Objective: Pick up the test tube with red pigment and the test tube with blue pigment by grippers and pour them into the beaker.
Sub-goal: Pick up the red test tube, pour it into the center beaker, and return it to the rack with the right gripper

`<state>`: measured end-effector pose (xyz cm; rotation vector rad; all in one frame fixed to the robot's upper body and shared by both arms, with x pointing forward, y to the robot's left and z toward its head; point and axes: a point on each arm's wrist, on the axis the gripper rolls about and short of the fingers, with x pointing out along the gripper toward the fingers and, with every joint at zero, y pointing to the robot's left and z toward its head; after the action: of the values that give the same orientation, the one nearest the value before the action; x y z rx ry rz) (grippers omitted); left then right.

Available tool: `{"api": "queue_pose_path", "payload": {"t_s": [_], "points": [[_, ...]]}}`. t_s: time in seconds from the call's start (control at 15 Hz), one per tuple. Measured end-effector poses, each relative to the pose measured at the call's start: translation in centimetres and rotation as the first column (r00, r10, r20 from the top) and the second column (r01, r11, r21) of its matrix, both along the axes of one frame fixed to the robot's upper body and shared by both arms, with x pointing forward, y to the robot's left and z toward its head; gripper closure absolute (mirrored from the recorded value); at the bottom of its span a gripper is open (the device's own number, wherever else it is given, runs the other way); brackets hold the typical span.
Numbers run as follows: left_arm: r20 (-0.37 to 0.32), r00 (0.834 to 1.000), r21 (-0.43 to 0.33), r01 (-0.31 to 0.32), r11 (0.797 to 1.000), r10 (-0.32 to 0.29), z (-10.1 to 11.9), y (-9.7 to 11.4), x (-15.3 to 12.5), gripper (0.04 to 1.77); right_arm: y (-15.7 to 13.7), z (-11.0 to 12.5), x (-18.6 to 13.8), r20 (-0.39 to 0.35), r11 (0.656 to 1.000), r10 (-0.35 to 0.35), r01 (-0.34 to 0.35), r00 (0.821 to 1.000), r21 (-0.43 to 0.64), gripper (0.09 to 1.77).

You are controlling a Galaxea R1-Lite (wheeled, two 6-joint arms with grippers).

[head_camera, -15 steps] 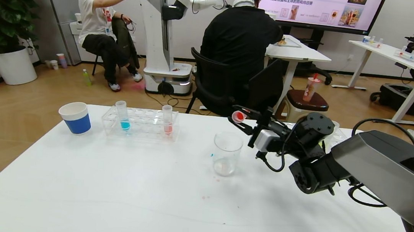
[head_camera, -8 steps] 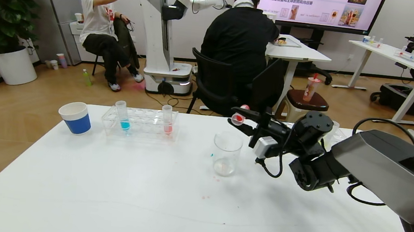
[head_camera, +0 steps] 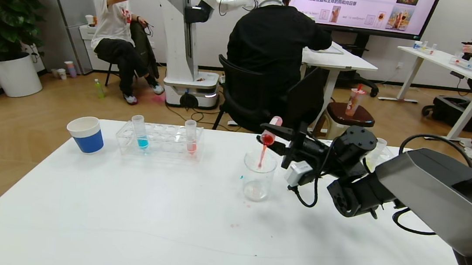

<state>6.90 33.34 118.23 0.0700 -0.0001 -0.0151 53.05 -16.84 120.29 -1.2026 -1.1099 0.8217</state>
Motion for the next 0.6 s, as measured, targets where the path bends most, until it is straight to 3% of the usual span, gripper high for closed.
{"api": "queue_pose_path", "payload": {"t_s": [0.6], "points": [[0.0, 1.0, 0.0, 0.0, 1.0, 0.0, 0.0, 0.0, 0.0, 0.06, -0.11, -0.89, 0.18, 0.118, 0.998, -0.031, 0.036, 0.993, -0.048, 1.37]]}}
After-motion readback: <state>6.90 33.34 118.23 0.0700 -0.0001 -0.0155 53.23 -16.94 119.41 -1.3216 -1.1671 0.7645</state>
